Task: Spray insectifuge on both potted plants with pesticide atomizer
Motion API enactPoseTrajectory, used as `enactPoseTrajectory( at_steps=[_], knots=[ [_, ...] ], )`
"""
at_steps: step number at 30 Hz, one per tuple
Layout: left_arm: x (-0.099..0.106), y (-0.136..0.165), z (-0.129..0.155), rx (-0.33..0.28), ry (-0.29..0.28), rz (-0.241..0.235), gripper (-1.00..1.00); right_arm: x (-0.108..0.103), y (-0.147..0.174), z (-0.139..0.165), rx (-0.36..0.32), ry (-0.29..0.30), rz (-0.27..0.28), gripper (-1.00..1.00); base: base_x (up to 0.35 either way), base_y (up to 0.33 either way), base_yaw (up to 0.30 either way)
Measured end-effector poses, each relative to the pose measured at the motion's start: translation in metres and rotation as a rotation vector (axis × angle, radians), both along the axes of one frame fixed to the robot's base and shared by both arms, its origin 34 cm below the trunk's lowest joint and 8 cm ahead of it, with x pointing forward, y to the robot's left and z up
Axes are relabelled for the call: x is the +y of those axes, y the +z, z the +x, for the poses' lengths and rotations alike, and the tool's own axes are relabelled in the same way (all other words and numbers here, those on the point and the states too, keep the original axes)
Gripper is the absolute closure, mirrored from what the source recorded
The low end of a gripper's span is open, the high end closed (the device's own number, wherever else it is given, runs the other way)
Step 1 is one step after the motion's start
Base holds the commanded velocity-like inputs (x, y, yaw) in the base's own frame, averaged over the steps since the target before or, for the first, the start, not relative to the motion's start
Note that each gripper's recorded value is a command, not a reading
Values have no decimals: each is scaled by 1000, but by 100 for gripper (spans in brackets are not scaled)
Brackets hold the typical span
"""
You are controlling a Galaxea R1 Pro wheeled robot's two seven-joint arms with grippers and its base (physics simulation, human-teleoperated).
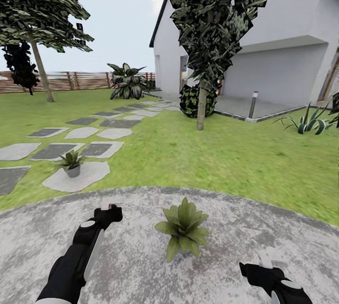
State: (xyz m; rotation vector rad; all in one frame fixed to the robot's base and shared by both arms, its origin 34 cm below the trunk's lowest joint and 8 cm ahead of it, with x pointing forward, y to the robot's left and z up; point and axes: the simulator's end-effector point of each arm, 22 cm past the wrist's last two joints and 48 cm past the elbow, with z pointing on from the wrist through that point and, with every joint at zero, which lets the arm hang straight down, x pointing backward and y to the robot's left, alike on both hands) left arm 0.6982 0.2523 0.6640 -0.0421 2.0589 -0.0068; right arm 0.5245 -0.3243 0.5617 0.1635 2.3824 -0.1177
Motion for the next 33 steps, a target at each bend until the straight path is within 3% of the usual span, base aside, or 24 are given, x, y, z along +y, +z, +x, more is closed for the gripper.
enactPoseTrajectory(
  at_steps=[12, 33],
  knots=[
    [0, 5, 0, -8, 0, 1, 100, 0, 3, 1, -8, 0, 0, -100, 32, 0, -67],
    [0, 49, 8, -9, 0, 1, 100, 0, 47, 9, -9, 1, -1, -100, 0, 0, -5]
  ],
)
